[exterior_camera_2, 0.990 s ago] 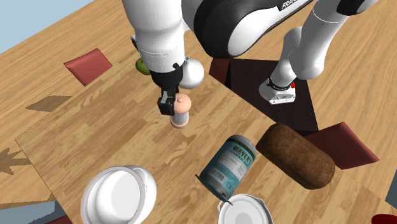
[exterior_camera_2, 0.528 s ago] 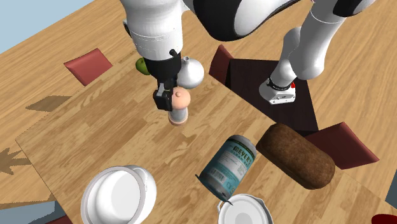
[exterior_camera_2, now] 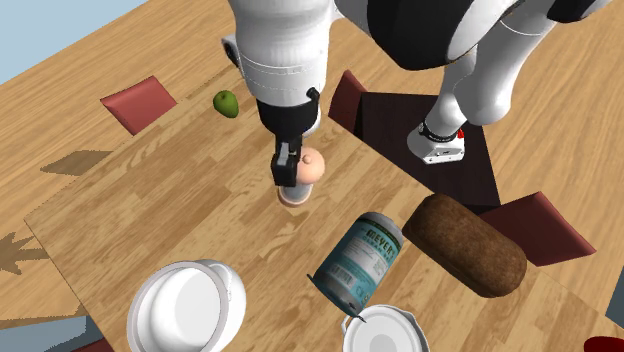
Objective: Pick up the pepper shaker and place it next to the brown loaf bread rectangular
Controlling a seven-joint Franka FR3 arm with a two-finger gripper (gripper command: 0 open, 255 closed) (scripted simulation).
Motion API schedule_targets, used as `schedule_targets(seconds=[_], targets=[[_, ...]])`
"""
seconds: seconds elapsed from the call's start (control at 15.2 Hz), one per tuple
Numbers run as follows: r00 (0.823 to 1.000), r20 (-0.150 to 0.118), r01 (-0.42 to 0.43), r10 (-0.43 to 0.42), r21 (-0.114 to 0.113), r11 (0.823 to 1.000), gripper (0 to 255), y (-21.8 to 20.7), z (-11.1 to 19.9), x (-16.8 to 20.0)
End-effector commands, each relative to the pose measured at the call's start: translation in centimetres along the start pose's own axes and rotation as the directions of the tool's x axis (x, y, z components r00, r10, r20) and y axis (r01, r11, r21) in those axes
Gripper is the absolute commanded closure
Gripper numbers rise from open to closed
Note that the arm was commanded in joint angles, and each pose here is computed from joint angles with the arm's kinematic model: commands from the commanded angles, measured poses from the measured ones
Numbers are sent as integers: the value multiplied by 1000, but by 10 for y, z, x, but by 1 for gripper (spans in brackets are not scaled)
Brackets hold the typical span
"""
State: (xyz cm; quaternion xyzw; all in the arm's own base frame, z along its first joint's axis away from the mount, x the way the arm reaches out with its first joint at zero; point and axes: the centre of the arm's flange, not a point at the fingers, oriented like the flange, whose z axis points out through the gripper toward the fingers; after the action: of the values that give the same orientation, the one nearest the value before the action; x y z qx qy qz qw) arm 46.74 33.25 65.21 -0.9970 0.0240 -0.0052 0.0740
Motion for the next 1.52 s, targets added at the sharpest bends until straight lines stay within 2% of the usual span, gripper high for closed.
schedule_targets(seconds=[0.0, 1.45], targets=[[1000, 0, -1, 1, 0, 1000, 255, -15, -2, -21], [1000, 0, -1, 1, 0, 1000, 255, -157, 16, -274]])
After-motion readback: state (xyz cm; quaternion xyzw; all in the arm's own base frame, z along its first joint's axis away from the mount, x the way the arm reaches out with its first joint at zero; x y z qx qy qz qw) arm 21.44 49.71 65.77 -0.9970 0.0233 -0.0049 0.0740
